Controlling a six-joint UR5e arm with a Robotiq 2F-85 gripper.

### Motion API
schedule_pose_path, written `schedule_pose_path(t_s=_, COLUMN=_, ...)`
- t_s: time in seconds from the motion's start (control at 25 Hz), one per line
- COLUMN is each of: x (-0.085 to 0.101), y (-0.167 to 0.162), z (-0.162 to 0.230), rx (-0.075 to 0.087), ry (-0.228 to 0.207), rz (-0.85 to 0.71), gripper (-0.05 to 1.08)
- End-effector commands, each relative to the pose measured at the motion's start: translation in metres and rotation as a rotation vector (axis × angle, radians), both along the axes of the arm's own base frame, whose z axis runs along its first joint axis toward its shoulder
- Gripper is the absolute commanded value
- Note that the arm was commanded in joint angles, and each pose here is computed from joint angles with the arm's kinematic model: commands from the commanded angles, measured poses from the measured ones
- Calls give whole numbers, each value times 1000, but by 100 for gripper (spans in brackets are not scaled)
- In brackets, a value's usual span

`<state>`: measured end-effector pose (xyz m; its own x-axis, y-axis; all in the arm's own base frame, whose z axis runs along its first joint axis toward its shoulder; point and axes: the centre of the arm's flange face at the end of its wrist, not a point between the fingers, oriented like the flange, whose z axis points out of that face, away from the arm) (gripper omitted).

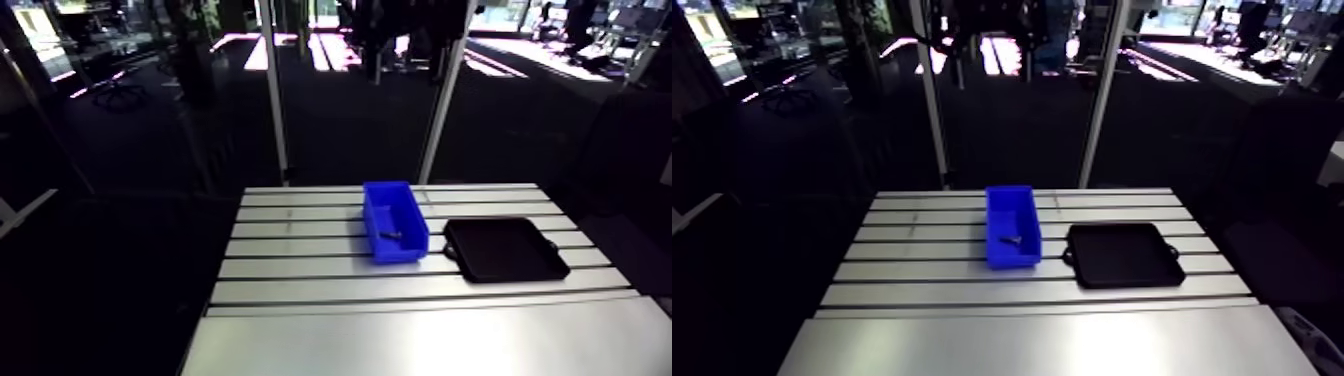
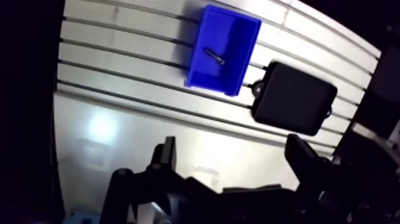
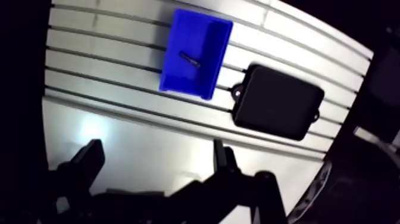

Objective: Pick up the M10 bolt from the tray and put it into the blue bin.

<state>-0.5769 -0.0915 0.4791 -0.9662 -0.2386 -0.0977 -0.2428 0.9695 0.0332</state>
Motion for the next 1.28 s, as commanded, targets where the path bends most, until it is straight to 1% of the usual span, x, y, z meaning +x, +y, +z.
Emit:
schedule_pose_path(t_s=0.04, x=2, y=-2, z=13, rx=12, ry=-12, rz=-172, gripper=1)
schedule_pose_path(t_s=0.08, x=2, y=-2, z=11, rx=11, ry=-28, rz=-171, gripper=1)
schedule_pose_path(t_s=0.16, x=-1, y=-1, z=8, rx=11, ry=-37, rz=-174, gripper=1)
schedule_pose_path(t_s=0.24, x=0, y=1, z=7, rx=14, ry=-41, rz=-176, gripper=1)
schedule_pose_path(t_s=0.28, x=2, y=2, z=8, rx=21, ry=-46, rz=-176, gripper=1)
schedule_pose_path(t_s=0.36, x=8, y=2, z=13, rx=16, ry=-46, rz=-178, gripper=1)
schedule_pose_path(t_s=0.4, x=13, y=0, z=20, rx=11, ry=-32, rz=-177, gripper=1)
schedule_pose_path(t_s=0.44, x=17, y=-1, z=28, rx=2, ry=-20, rz=-185, gripper=1)
schedule_pose_path(t_s=0.48, x=21, y=-3, z=35, rx=-15, ry=-7, rz=-213, gripper=1)
schedule_pose_path(t_s=0.52, x=22, y=-6, z=39, rx=-39, ry=2, rz=-242, gripper=1)
schedule_pose_path(t_s=0.6, x=25, y=-15, z=43, rx=-103, ry=6, rz=-253, gripper=1)
schedule_pose_path(t_s=0.64, x=25, y=-16, z=42, rx=-121, ry=0, rz=-258, gripper=1)
schedule_pose_path(t_s=0.68, x=26, y=-17, z=42, rx=-122, ry=-2, rz=-258, gripper=1)
schedule_pose_path(t_s=0.72, x=28, y=-16, z=46, rx=-120, ry=5, rz=-259, gripper=1)
schedule_pose_path(t_s=0.8, x=32, y=-15, z=56, rx=-119, ry=19, rz=-261, gripper=1)
schedule_pose_path(t_s=0.84, x=33, y=-14, z=56, rx=-114, ry=15, rz=-263, gripper=1)
schedule_pose_path(t_s=0.88, x=33, y=-13, z=56, rx=-106, ry=7, rz=-263, gripper=1)
schedule_pose_path(t_s=0.96, x=34, y=-11, z=58, rx=-84, ry=-2, rz=-261, gripper=1)
schedule_pose_path(t_s=1.0, x=35, y=-10, z=62, rx=-76, ry=-2, rz=-260, gripper=1)
schedule_pose_path(t_s=1.04, x=35, y=-9, z=67, rx=-70, ry=5, rz=-260, gripper=1)
schedule_pose_path(t_s=1.2, x=35, y=-6, z=68, rx=-52, ry=-2, rz=-257, gripper=1)
schedule_pose_path(t_s=1.28, x=34, y=-5, z=68, rx=-42, ry=2, rz=-256, gripper=1)
